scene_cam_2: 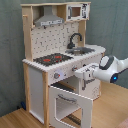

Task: Play with the kitchen

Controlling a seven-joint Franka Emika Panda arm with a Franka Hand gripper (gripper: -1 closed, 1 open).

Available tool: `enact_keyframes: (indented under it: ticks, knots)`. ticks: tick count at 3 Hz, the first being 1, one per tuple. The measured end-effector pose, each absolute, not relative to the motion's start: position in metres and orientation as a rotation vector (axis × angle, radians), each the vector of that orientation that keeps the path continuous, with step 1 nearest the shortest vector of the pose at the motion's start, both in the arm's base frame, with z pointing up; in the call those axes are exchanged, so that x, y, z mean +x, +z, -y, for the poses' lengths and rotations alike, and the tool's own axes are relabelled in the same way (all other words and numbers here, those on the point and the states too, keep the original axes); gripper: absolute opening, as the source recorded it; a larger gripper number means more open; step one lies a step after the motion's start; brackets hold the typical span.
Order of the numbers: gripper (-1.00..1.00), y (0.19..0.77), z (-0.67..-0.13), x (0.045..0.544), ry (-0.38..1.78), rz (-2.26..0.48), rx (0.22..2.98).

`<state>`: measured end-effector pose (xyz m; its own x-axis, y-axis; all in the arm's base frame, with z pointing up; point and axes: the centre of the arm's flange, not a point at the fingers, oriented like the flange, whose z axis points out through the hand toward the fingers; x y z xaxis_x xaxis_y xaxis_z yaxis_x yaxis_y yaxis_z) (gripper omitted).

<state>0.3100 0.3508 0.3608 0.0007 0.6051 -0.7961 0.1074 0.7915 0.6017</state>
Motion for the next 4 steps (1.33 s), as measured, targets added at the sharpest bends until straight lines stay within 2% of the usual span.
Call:
enact_keyframes:
  ticks: [4]
  knots:
    - [1.00, 0.344, -0.376, 0.349, 0.465, -1.557, 0.634]
